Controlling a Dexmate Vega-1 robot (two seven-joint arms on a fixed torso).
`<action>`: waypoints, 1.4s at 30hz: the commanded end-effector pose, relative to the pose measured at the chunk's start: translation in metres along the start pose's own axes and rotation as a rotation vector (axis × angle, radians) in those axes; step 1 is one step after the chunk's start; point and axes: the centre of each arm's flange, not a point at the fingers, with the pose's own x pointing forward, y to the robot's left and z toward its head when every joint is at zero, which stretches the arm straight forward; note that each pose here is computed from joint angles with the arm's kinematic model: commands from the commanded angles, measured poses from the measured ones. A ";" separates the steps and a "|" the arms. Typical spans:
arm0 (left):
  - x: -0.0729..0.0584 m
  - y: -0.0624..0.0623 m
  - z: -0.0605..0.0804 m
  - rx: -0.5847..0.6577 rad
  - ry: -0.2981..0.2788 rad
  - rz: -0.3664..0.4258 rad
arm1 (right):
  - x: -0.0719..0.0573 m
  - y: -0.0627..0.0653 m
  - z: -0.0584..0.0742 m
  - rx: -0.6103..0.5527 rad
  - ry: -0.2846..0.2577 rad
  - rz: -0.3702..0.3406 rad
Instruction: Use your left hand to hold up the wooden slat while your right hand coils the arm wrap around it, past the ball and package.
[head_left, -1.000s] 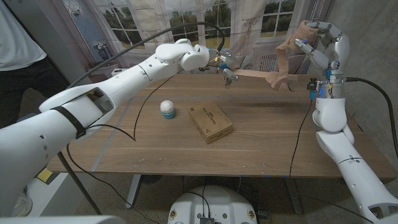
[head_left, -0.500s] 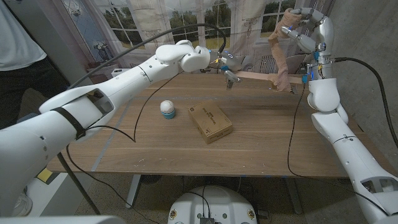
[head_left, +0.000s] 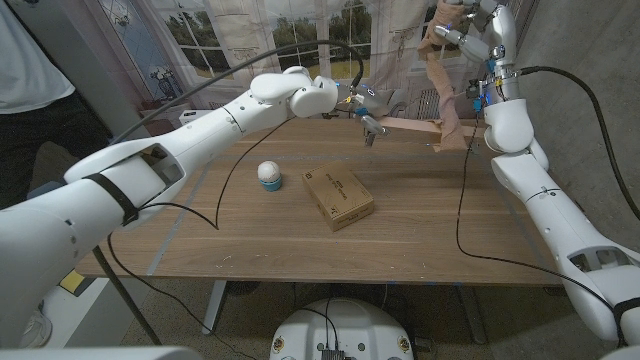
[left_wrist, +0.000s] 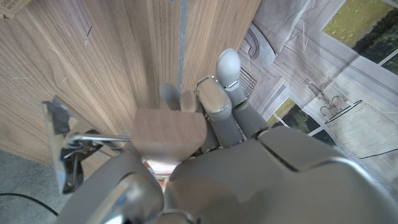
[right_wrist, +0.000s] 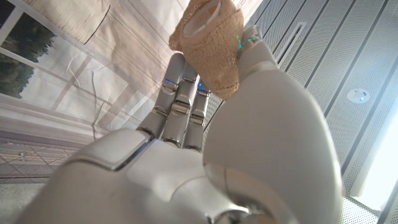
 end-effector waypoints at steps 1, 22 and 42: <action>0.000 -0.004 0.000 -0.007 -0.006 -0.005 | 0.038 0.016 -0.013 -0.011 0.035 0.046; -0.011 0.000 -0.005 -0.003 0.011 0.040 | 0.074 0.045 -0.065 -0.048 0.244 0.171; -0.024 0.007 0.003 -0.009 0.020 0.076 | 0.052 0.025 -0.117 -0.099 0.505 0.198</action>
